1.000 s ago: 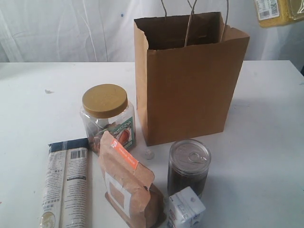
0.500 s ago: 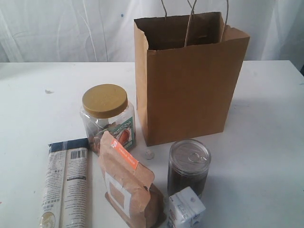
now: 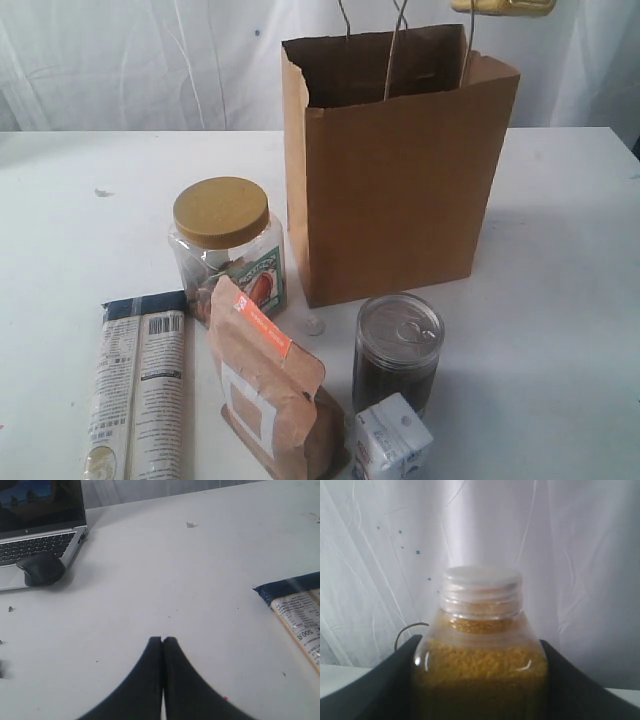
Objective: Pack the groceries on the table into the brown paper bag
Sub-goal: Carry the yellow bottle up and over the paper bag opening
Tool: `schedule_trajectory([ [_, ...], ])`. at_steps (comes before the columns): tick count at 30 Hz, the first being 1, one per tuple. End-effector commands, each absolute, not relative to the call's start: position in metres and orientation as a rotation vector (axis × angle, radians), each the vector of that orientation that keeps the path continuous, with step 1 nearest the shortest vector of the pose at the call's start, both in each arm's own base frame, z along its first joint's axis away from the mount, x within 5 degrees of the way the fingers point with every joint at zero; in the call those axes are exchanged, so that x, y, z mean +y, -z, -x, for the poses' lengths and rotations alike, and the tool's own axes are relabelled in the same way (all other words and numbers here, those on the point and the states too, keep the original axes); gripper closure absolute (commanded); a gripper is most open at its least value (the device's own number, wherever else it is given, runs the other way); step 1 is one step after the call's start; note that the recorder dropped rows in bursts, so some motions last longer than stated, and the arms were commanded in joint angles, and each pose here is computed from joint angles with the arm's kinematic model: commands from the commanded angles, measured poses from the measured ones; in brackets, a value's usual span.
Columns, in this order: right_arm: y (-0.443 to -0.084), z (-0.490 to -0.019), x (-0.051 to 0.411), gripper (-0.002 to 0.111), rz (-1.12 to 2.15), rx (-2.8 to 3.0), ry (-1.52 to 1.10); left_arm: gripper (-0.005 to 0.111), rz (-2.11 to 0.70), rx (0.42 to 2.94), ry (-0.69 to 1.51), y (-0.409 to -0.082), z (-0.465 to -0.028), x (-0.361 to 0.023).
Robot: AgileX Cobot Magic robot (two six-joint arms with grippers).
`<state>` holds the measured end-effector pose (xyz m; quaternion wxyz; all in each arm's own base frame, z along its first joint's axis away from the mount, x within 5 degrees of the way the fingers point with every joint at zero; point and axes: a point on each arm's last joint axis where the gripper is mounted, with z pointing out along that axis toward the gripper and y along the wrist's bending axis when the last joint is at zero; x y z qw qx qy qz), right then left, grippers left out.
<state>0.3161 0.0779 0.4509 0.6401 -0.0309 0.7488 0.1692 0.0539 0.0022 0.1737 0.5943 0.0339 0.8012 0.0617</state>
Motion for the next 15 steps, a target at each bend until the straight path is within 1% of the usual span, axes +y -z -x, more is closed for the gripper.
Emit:
schedule_trajectory([
  [1, -0.463, -0.311, 0.075, 0.108, 0.073, 1.644, -0.381, 0.107, -0.082, 1.856, -0.134, -0.173, -0.054, 0.002],
  [6, -0.457, -0.320, 0.080, 0.108, 0.020, 1.644, -0.446, 0.107, -0.082, 1.856, -0.134, -0.173, -0.054, 0.002],
  [12, -0.465, -0.323, 0.072, 0.108, -0.077, 1.474, -0.437, 0.107, -0.082, 1.856, -0.134, -0.173, -0.054, 0.002],
  [15, -0.449, -0.322, 0.069, 0.108, -0.162, 1.467, -0.478, 0.107, -0.082, 1.856, -0.134, -0.173, -0.054, 0.002],
])
